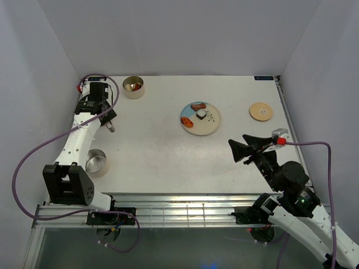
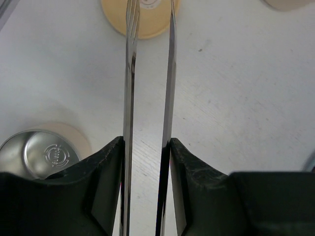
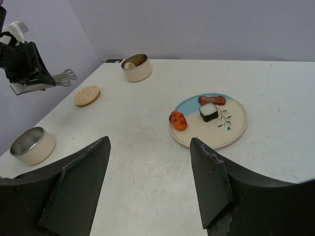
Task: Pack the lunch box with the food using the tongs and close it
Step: Pick up the fake food from the plate.
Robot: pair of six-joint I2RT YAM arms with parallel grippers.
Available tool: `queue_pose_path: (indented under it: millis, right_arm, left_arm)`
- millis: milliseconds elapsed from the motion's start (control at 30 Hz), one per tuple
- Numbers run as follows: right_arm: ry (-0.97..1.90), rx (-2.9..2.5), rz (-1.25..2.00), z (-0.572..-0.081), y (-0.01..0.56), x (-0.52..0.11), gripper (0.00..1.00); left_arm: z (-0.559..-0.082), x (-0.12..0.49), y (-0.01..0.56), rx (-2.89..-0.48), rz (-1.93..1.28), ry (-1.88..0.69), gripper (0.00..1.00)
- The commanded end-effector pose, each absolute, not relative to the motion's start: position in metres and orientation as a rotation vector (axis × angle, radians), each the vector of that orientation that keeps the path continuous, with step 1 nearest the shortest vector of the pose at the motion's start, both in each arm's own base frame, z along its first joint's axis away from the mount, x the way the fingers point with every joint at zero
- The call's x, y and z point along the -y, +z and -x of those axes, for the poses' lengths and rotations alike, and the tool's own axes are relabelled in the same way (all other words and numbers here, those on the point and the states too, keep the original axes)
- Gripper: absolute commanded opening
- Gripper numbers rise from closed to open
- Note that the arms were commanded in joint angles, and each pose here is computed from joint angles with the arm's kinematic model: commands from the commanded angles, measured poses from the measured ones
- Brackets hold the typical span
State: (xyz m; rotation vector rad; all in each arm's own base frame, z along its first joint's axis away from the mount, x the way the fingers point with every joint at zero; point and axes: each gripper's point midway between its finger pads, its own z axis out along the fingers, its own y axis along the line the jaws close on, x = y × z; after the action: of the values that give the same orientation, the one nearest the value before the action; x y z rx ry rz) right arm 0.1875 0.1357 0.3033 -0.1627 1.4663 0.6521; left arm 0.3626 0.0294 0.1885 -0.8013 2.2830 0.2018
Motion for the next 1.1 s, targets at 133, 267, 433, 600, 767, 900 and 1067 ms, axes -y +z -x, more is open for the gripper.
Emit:
queue_pose_path:
  millis: [133,267,433,600,767,900,1067]
  right_arm:
    - [0.691,-1.397,0.164,-0.183,0.323,-0.136,0.72]
    - [0.689,-1.392,0.156,-0.182,0.324,-0.134,0.72]
    - [0.687,-1.401,0.158,-0.184,0.322,-0.136,0.72]
    - [0.686,-1.397,0.154,-0.183,0.323,-0.135,0.72]
    - [0.687,-1.391,0.15,-0.182,0.324,-0.133,0.72]
    - [0.687,-1.386,0.145,-0.182,0.325,-0.132,0.72]
    - [0.683,-1.391,0.144,-0.183,0.324,-0.132,0.72]
  left_arm:
    - [-0.361,0.041,0.217,-2.274,0.493,-0.047,0.48]
    - [-0.359,0.113,0.222,-2.287,0.299,-0.11,0.48]
    - [-0.363,0.212,0.233,-2.233,-0.075,-0.183,0.51]
    - [-0.374,0.271,0.204,-2.255,-0.304,-0.217,0.55]
    - [-0.384,0.306,0.196,-2.217,-0.482,-0.259,0.59]
    - [-0.392,0.313,0.197,-2.19,-0.519,-0.246,0.62]
    - [-0.396,0.326,0.194,-2.164,-0.588,-0.275,0.67]
